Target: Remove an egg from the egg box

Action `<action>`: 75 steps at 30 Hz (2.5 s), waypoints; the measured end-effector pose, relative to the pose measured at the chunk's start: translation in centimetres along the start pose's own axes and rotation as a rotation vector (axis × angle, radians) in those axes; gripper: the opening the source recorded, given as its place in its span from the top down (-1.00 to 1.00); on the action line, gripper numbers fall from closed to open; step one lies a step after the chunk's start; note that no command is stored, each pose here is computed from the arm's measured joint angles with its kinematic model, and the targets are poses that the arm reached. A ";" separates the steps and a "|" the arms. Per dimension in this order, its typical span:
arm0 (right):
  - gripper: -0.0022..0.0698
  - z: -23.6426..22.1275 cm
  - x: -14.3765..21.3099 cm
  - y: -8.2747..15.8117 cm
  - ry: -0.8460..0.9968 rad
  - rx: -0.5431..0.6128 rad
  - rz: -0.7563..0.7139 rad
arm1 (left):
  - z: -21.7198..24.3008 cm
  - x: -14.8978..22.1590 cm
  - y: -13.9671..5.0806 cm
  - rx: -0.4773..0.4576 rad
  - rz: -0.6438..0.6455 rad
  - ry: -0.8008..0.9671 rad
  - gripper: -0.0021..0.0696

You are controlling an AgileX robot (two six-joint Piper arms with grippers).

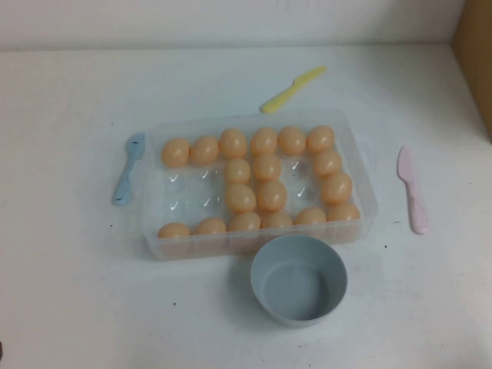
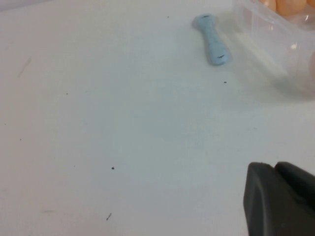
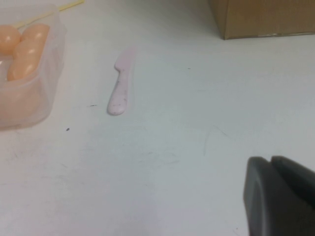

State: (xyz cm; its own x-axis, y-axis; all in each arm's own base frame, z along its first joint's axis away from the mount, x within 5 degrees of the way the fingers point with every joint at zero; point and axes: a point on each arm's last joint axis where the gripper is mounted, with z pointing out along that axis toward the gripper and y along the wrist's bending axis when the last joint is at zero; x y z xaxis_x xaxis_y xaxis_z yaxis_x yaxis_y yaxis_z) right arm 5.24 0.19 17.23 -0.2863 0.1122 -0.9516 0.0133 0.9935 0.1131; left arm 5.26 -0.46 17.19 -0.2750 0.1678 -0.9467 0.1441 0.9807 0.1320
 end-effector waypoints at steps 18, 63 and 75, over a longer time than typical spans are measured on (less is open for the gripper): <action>0.99 0.0 0.0 0.0 0.000 0.000 0.000 | -0.2 -1.8 -0.6 0.133 -0.683 -0.167 0.96; 0.99 0.0 0.0 0.0 0.000 0.000 0.000 | 11.9 -22.2 -3.7 0.525 0.145 0.606 0.96; 0.99 0.0 0.0 0.0 0.000 0.000 0.000 | 19.8 -23.8 -8.4 0.603 0.273 0.841 0.96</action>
State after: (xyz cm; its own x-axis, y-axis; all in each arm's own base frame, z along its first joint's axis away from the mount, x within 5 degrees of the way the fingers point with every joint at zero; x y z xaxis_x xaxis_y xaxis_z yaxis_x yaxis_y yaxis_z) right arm 5.24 0.19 17.23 -0.2863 0.1122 -0.9516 0.0133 0.9935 0.1131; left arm 29.39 -14.70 32.76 -0.6958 0.6155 -0.3701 0.6831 0.7263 -0.0763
